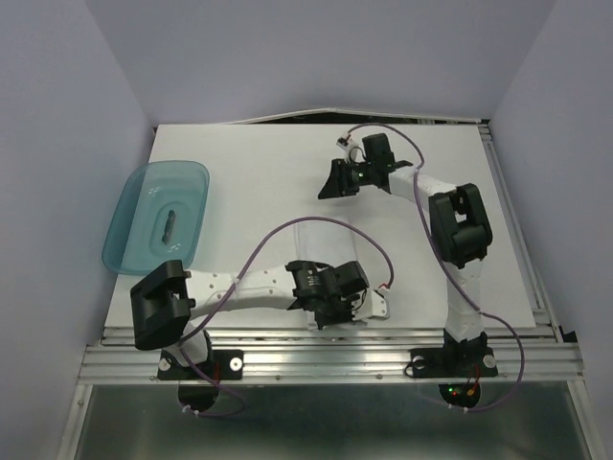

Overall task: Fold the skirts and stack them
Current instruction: Fold the skirt

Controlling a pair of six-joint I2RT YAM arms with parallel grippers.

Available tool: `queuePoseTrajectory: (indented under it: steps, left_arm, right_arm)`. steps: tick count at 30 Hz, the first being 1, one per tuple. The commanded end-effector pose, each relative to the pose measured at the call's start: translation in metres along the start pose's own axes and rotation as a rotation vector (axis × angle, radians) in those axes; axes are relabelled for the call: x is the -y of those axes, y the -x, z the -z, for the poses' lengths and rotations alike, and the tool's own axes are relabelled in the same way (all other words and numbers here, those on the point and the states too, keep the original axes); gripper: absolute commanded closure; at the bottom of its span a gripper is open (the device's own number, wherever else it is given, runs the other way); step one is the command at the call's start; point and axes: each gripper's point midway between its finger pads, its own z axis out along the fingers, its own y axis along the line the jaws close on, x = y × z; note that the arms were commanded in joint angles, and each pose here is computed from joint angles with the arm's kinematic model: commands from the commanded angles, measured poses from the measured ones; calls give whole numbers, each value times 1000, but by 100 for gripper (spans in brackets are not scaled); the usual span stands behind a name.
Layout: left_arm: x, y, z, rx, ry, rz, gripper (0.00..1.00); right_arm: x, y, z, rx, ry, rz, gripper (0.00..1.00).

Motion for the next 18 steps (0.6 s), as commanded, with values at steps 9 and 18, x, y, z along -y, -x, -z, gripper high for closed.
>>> queuePoseTrajectory:
  steps: [9,18]
  left_arm:
    - [-52,52,86,160,-121,35,100]
    - [-145,41,86,147,24,80,100]
  right_arm:
    - [6,-105,-27,-239,82,-42,77]
    - [-14,-132,-15,-292,170,-56,89]
